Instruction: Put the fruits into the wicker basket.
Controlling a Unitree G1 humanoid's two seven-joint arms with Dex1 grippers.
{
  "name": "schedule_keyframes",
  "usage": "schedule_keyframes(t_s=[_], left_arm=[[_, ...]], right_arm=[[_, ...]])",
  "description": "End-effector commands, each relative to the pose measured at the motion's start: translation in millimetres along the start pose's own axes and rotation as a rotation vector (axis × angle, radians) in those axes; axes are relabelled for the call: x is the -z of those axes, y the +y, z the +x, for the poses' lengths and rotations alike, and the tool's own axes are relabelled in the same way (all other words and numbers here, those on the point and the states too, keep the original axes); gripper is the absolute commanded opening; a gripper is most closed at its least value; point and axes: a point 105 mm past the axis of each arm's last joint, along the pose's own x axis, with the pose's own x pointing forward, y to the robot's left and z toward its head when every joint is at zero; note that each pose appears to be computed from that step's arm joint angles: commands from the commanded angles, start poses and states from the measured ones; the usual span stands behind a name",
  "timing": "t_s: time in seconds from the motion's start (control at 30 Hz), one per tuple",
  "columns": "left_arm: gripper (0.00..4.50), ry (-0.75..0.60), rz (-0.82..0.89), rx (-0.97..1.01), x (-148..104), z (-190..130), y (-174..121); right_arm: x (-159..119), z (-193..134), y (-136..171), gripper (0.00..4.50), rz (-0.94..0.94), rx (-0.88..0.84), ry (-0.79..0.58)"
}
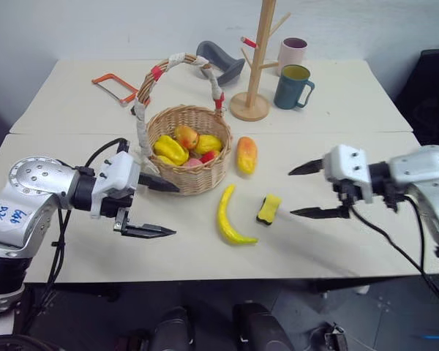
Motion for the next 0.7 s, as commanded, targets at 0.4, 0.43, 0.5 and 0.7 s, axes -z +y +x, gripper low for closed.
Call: schedule_keyframes(t_s=[0.4, 0.43, 0.5, 0.7], left_arm=[[4.48, -0.005, 0.088, -0.082, -15.2, 0.4, 6.4], [4.48, -0.004, 0.086, -0.086, -14.8, -0.2, 6.4], [4.50, -0.004, 0.085, -0.088, -14.5, -0.4, 5.8], [4.50, -0.012, 0.078, -0.091, -15.7, 0.0, 5.9]], right_arm=[[27.8, 57.0, -16.7, 4.50, -0.300, -0.361, 0.198], [28.9, 59.7, -16.5, 4.50, -0.297, -0.372, 0.199], [34.1, 60.3, -13.0, 4.14, -0.260, -0.410, 0.205], [31.8, 50.8, -13.1, 2.42, -0.165, -0.394, 0.148]])
